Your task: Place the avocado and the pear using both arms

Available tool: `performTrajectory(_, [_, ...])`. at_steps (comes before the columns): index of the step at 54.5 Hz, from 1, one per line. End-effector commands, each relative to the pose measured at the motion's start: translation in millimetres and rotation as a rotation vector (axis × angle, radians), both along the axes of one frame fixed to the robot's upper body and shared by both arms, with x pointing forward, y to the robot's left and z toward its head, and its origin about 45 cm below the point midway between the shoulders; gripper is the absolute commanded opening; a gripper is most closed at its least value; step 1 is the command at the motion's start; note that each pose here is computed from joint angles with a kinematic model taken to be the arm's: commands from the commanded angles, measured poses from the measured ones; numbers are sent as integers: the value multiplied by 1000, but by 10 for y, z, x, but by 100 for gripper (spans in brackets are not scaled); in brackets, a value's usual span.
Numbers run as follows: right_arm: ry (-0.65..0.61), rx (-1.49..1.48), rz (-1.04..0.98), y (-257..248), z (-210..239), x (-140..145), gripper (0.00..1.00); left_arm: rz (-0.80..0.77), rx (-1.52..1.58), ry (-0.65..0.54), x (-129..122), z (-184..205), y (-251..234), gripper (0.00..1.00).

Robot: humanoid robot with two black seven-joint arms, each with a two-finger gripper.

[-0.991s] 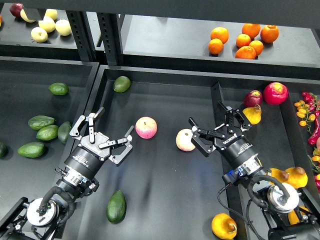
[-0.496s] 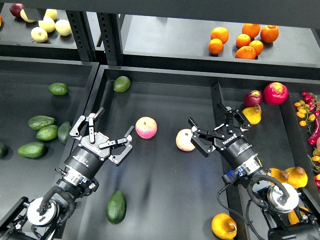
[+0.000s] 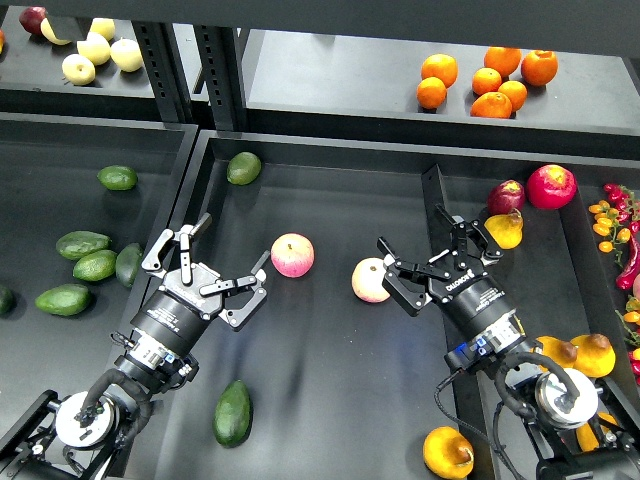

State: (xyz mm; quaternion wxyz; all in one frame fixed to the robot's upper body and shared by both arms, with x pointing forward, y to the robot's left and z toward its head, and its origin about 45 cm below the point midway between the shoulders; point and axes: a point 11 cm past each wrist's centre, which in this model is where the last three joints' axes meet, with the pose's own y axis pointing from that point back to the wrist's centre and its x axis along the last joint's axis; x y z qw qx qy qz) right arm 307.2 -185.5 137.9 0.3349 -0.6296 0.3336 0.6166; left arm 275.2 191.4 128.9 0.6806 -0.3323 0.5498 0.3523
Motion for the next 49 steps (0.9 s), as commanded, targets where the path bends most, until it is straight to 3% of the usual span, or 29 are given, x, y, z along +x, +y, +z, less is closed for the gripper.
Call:
performTrajectory(1, [2,0,1,3,-5,-7,100,-28,6,-17,43,50,-47,100])
performTrajectory(19, [-11,-6,-42,-131,77,116,100,-215,194,-122,316,272,-120,100])
performTrajectory(28, [34,-13,-117,-363,181,321,100,-462,491,-164,399,343,44,100])
performTrajectory(49, [-2,-10,-124,-381,336,453,100,-619,775,-243,640,602,205,100])
